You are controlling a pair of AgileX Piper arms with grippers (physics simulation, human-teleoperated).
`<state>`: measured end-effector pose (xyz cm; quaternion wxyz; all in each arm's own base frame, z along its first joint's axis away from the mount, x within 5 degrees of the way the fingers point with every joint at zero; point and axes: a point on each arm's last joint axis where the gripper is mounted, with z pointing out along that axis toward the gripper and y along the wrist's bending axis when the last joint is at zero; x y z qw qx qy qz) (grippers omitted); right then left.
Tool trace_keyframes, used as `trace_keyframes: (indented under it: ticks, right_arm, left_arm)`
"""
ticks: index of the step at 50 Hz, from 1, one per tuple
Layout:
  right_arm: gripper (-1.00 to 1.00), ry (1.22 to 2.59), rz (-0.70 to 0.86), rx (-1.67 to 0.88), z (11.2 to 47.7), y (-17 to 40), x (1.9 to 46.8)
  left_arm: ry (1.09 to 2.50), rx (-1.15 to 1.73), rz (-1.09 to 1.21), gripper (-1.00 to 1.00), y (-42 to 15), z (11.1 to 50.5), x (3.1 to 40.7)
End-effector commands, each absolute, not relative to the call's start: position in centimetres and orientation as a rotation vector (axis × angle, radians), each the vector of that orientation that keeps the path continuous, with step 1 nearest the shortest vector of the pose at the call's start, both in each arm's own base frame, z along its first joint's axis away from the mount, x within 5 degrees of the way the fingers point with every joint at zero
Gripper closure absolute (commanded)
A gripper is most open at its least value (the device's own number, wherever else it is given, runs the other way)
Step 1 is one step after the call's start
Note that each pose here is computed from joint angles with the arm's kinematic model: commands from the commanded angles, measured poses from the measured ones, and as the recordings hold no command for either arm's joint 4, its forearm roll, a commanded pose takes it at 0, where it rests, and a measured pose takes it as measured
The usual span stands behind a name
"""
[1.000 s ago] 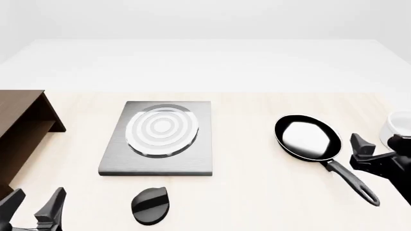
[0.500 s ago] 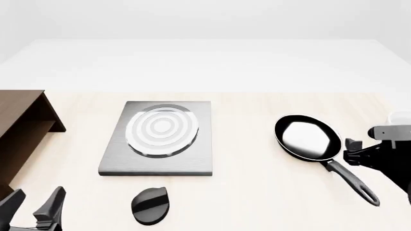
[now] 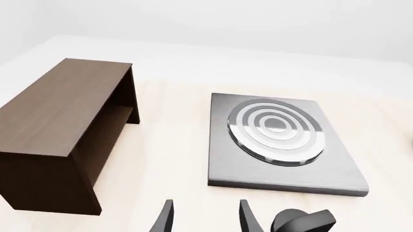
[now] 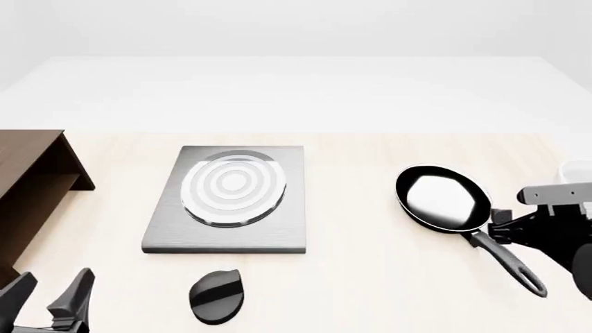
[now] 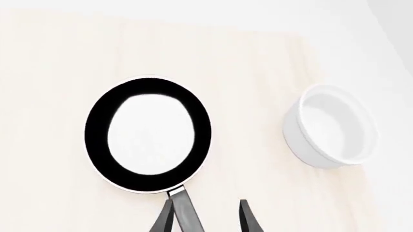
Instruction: Turn on the stove and put the frying pan on it.
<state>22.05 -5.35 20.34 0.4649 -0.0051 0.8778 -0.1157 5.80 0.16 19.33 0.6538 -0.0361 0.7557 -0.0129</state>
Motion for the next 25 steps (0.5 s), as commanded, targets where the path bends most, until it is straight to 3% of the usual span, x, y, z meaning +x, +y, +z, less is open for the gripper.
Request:
trace_keyframes:
  ticks: [1,25]
  right_arm:
    - [-1.00,2.191,-0.265,-0.029,18.8,-5.1,22.8]
    - [-1.00,2.255,-0.253,-0.044,14.8,-5.2,23.6]
  left_arm:
    - [1.717,-0.080,-0.029,-1.00,0.2,19.3,5.9]
    - [1.713,-0.084,-0.030,-1.00,0.2,19.3,5.6]
